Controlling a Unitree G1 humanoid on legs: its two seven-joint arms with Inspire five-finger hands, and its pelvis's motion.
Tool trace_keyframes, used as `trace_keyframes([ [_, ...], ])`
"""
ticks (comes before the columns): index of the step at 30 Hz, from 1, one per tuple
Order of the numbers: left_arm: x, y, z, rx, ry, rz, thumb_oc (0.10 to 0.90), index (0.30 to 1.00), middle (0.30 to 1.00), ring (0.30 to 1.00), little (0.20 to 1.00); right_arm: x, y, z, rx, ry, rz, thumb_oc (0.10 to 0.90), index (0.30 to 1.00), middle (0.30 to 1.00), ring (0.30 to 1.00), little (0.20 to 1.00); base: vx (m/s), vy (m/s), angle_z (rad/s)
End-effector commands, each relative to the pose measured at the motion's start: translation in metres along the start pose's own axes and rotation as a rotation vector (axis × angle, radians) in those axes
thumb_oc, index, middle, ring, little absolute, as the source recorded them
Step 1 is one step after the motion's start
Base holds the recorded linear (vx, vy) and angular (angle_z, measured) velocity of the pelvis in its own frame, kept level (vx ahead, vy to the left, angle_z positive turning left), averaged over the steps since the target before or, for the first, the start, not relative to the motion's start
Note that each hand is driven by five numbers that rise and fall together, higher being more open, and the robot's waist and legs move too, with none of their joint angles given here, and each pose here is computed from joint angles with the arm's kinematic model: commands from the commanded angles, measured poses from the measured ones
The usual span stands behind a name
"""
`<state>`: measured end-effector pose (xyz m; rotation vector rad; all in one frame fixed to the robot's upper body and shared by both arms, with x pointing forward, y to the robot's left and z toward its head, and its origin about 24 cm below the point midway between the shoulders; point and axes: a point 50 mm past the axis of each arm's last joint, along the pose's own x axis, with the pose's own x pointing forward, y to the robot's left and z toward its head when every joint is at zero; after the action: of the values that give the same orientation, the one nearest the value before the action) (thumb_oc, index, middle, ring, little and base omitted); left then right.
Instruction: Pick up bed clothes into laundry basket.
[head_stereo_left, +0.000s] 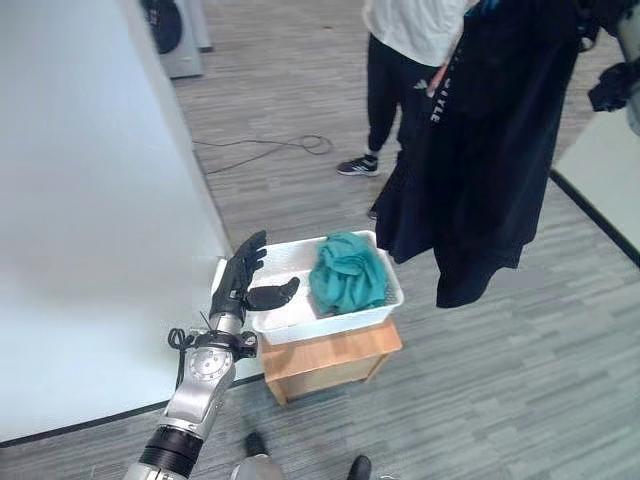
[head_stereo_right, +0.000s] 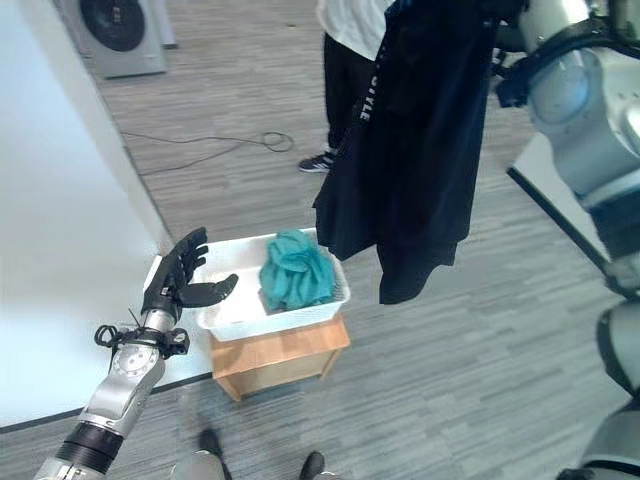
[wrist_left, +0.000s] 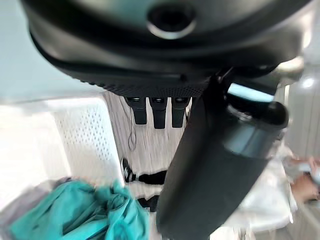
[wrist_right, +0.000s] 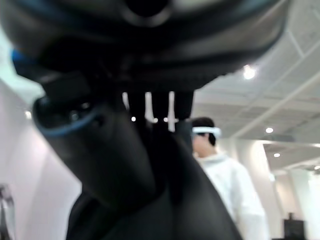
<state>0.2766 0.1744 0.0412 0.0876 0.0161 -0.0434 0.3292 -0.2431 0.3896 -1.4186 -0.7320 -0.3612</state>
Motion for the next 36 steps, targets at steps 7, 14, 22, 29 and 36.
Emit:
trace_keyframes([
  [7,-0.007,0.035,0.037,0.055,-0.210,0.108,0.800,0.900,0.900,0.900,0.900,0.004,-0.024,0.018,0.054,-0.083,-0.163,0.400,0.300,0.300,0.300,0.300,0.04,0.015,0.03],
  [14,-0.013,0.034,0.027,0.039,-0.174,0.103,0.800,0.900,0.900,0.900,0.900,0.003,-0.003,0.020,0.089,-0.068,-0.110,0.400,0.300,0.300,0.300,0.300,0.03,0.024,0.06],
  [22,-0.025,0.037,0.017,0.030,-0.126,0.089,0.800,0.900,0.900,0.900,0.900,-0.022,0.033,-0.017,0.123,0.094,0.004,0.400,0.300,0.300,0.300,0.300,0.06,0.017,0.11],
  [29,-0.025,0.034,0.012,0.015,-0.109,0.091,0.800,0.900,0.900,0.900,0.900,-0.031,0.064,-0.010,0.156,0.099,0.082,0.400,0.300,0.300,0.300,0.300,0.02,0.024,0.15],
  [36,-0.021,0.023,0.010,-0.003,-0.098,0.059,0.800,0.900,0.900,0.900,0.900,-0.035,0.094,0.010,0.196,0.062,0.164,0.400,0.300,0.300,0.300,0.300,0.01,0.017,0.01],
])
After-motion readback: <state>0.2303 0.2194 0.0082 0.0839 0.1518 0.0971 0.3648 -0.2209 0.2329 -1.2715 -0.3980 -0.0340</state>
